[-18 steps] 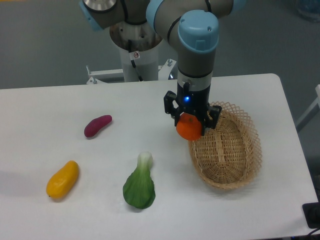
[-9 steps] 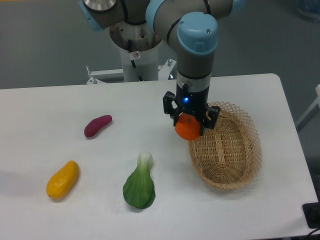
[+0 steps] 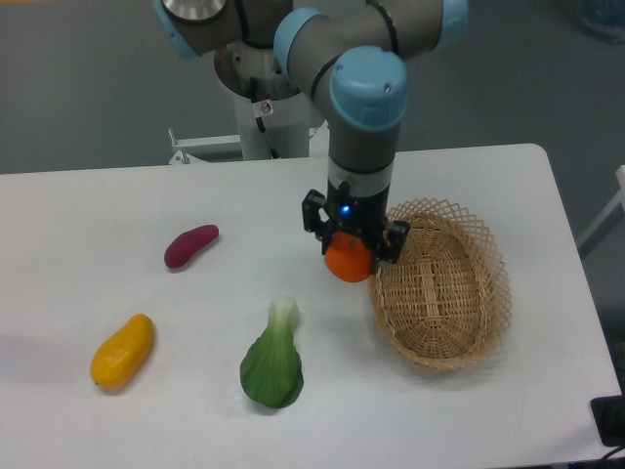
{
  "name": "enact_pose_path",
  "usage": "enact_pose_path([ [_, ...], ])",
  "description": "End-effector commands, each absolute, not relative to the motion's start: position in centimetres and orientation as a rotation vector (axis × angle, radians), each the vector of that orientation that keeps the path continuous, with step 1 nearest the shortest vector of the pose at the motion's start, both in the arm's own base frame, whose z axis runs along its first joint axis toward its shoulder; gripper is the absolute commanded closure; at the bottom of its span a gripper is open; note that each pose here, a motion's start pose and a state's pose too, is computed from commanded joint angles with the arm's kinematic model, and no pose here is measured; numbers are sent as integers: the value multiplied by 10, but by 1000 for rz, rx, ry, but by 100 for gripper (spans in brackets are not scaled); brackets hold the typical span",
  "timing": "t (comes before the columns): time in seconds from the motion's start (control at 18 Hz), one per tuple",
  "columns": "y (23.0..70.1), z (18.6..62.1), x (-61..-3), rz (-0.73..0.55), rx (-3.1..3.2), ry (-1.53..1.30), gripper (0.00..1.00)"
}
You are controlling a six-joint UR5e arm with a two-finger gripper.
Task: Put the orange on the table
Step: 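Carry the held orange away from the basket toward the bok choy, then lower the orange onto the table above the bok choy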
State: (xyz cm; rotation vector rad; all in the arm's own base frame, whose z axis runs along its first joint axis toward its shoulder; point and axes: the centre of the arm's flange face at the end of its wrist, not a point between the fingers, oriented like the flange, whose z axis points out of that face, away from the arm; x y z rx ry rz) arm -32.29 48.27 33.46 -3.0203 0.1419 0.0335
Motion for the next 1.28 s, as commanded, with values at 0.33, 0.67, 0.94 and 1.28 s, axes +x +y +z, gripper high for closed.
enact_pose_path([
  [0.33, 491, 280, -267, -33, -3094, 283, 22],
  [0.67, 493, 240, -242, 25, -3133, 209, 22],
  [0.94, 478, 214, -229, 57, -3178, 230, 22],
  [1.28, 478, 204, -225, 56, -3199, 232, 22],
])
